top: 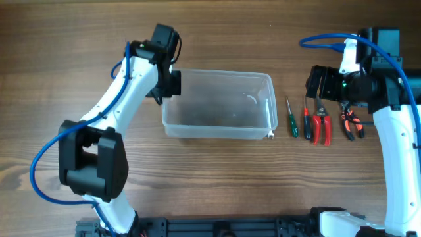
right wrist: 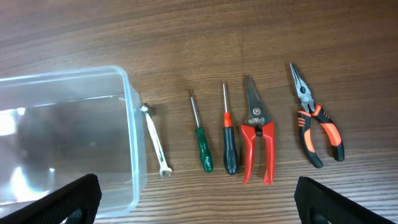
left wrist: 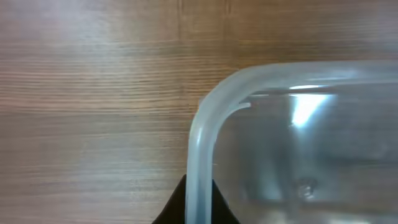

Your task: Pack container

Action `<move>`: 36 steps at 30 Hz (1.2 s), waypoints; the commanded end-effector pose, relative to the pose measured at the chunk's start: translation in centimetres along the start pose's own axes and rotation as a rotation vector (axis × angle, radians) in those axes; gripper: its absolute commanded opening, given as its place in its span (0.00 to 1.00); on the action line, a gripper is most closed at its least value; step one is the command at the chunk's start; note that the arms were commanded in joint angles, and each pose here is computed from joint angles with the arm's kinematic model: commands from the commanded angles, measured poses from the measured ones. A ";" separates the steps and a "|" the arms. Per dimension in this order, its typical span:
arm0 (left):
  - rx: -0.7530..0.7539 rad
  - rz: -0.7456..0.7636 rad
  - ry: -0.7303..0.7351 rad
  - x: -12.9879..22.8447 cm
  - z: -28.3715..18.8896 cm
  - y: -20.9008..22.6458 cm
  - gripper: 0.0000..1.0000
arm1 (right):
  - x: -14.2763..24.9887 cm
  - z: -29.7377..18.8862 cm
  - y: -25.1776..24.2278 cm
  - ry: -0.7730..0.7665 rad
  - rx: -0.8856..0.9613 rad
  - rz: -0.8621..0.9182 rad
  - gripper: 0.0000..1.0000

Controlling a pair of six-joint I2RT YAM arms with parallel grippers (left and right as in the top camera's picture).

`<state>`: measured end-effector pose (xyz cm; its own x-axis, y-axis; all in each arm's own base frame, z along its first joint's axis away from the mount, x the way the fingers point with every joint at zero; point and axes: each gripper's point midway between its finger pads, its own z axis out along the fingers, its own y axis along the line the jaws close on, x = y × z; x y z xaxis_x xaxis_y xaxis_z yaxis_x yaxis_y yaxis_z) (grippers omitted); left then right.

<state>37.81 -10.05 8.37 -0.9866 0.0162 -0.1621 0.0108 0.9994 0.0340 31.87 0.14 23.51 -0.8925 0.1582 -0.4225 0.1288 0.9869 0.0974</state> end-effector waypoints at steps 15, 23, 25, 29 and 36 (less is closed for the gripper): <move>-0.058 -0.079 0.098 2.9 4.7 6.3 0.04 | -0.4 -0.3 -0.3 -0.010 0.015 -0.006 1.00; -0.064 0.017 0.083 2.4 4.8 7.2 0.07 | -0.4 -0.3 -0.3 -0.011 0.015 -0.006 1.00; -0.063 0.015 0.085 2.5 4.8 7.2 0.44 | -0.5 -0.3 -0.3 -0.014 0.015 -0.006 1.00; -0.048 0.011 0.117 3.2 4.6 6.8 1.00 | -0.5 -0.3 -0.5 -0.014 0.026 -0.010 1.00; -0.037 -0.021 -0.020 0.8 -4.0 7.9 1.00 | -1.5 -0.3 -0.7 -0.056 0.037 0.033 1.00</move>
<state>33.62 -2.83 5.33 -0.9997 0.0121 0.0230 0.0140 0.9964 0.0841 32.46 -0.25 23.80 -0.8792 0.1596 -0.4490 0.1377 0.9871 0.0812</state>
